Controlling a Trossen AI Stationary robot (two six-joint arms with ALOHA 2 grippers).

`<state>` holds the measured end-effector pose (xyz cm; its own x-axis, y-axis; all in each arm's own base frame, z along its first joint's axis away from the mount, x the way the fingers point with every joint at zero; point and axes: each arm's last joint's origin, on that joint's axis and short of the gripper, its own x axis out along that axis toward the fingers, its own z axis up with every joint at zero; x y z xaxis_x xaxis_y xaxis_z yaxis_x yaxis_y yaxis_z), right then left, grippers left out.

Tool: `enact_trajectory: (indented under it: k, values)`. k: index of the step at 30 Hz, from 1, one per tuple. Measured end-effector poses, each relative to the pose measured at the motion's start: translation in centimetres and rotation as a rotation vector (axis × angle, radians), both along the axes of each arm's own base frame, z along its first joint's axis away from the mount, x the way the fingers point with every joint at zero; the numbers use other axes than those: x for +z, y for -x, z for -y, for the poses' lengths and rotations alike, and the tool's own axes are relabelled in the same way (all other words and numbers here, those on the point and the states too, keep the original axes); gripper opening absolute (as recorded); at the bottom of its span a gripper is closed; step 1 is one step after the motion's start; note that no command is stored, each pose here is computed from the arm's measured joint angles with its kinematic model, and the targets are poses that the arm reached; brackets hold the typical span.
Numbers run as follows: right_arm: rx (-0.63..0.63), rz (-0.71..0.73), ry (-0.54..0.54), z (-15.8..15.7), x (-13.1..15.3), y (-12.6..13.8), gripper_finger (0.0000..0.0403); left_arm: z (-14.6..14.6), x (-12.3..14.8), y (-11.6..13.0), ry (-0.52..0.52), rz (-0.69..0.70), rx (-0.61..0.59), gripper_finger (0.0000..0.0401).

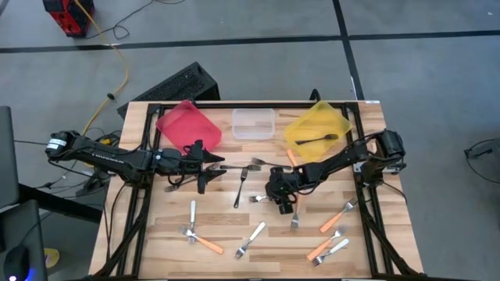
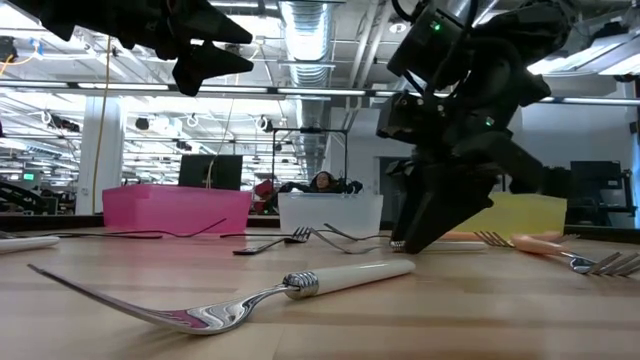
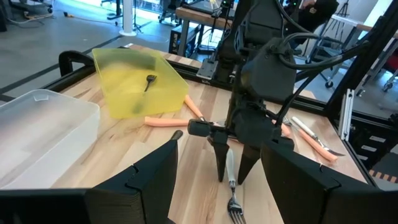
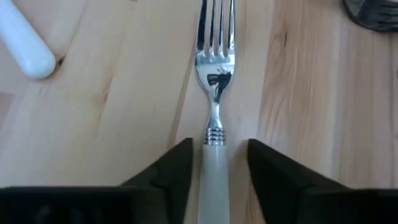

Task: Sort silverware by color (type)
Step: Put the white fork into the transparent bin

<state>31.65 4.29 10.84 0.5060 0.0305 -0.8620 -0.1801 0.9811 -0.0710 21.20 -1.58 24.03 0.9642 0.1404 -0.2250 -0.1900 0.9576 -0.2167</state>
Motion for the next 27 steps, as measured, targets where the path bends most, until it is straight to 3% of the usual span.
enact_trajectory:
  k: [6, 14, 27]
  values:
    - [-0.003, -0.013, 0.014, 0.1, -0.1, 0.1, 0.0067, 0.0, 0.0, 0.0, 0.000, 0.000, 0.002, 0.0217]
    - [0.000, 0.017, 0.017, -0.1, 0.6, 0.1, 0.0066, 0.0, 0.0, 0.0, 0.002, 0.000, 0.003, 0.0217]
    - [-0.047, 0.183, 0.002, 1.5, 5.9, 0.7, 0.0066, 0.0, 0.0, 0.0, 0.000, 0.000, 0.003, 0.0217]
